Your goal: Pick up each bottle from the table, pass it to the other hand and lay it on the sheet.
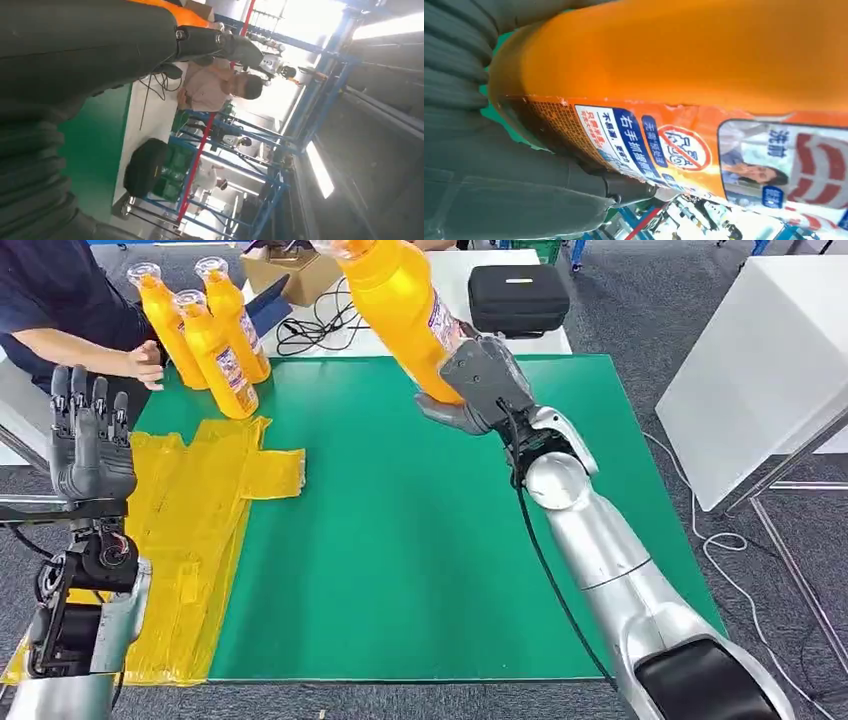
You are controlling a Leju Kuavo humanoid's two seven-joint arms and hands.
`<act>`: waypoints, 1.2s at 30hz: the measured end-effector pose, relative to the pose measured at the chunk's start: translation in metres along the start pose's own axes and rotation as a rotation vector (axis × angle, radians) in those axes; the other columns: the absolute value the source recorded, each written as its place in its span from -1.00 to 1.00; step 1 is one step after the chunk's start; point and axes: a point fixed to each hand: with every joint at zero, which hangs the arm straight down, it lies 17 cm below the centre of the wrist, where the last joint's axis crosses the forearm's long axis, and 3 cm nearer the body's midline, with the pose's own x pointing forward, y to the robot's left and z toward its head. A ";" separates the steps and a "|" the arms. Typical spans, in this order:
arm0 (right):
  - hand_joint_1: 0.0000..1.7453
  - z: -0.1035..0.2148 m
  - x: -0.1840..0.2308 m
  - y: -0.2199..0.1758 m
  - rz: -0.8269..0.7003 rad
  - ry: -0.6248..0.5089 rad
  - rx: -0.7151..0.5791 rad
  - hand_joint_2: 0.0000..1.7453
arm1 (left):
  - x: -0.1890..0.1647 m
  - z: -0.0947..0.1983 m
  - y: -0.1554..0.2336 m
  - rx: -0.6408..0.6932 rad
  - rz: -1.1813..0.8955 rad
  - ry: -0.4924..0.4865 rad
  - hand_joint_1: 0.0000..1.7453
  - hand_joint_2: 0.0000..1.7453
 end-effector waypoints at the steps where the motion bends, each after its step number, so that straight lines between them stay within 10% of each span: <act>1: 1.00 0.000 0.002 0.002 -0.001 -0.003 0.002 1.00 | -0.001 0.000 -0.001 -0.001 0.001 0.001 -1.00 1.00; 18: 1.00 -0.009 0.028 0.130 0.045 0.054 0.039 1.00 | -0.059 -0.013 -0.114 -0.133 0.274 0.160 -1.00 1.00; 36: 1.00 -0.004 -0.016 0.148 0.212 0.166 0.089 1.00 | -0.058 0.012 -0.201 -0.237 0.388 0.196 -1.00 1.00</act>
